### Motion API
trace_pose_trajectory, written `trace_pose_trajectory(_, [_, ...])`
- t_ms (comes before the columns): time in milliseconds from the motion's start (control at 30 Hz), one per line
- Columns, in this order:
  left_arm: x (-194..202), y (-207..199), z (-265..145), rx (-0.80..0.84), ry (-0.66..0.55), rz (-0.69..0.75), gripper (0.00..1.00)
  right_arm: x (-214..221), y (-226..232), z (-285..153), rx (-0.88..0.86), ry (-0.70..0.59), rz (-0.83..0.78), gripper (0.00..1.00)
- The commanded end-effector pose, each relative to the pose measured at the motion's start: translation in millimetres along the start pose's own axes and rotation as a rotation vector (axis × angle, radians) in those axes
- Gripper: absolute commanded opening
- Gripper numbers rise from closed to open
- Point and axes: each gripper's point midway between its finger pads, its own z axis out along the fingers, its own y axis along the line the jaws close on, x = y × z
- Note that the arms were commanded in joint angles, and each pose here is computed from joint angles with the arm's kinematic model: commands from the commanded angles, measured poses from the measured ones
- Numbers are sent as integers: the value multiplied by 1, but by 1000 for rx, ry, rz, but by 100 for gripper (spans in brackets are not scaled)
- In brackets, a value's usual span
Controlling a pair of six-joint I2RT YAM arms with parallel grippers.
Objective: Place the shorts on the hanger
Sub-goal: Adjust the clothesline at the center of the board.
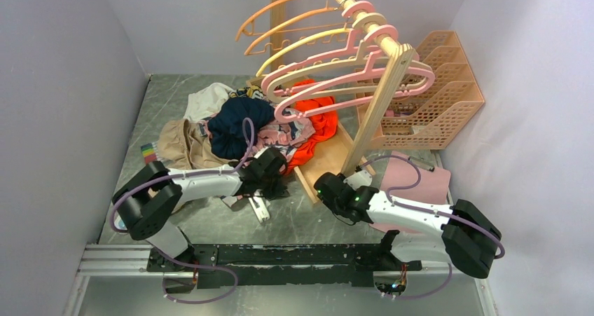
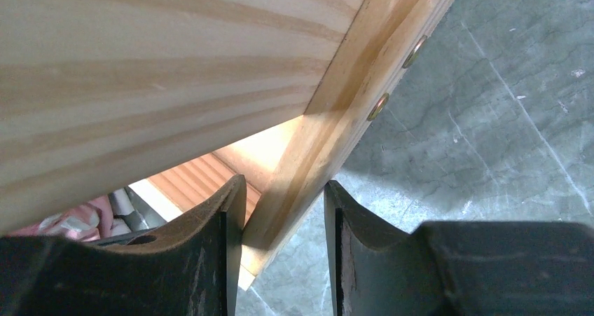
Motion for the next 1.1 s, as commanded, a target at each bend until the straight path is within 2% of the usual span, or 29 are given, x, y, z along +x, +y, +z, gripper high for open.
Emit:
trace_pose_trajectory(0, [-18,-1,-23,2,-83,41,7,30,-59,3,78,161,-650,0])
trace_pose_trajectory(100, [-42,-7,-44,25,-168,71,10,31,-57,2,66,161,-634,0])
trace_pose_trajectory(200, [-83,-8,-70,51,-282,80,23,33,-55,2,55,168,-632,0])
trace_pose_trajectory(267, [-119,-4,-87,76,-363,78,35,34,-55,3,50,170,-631,0])
trace_pose_trajectory(433, [-228,-5,-131,202,-578,140,55,36,-51,2,19,175,-632,0])
trace_pose_trajectory(600, [-309,-38,-132,202,-708,347,64,39,-44,5,-7,184,-662,0])
trace_pose_trajectory(733, [-364,-60,-140,286,-799,397,72,46,-37,7,-39,211,-689,0])
trace_pose_trajectory(800, [-383,-67,-143,354,-813,394,82,49,-36,7,-52,226,-693,0])
trace_pose_trajectory(867, [-396,-72,-142,425,-771,404,99,53,-39,8,-60,245,-700,0])
trace_pose_trajectory(933, [-408,-72,-141,454,-778,419,99,58,-42,9,-64,264,-702,0])
trace_pose_trajectory(1067, [-418,-78,-148,519,-875,504,99,64,-52,12,-55,298,-717,0])
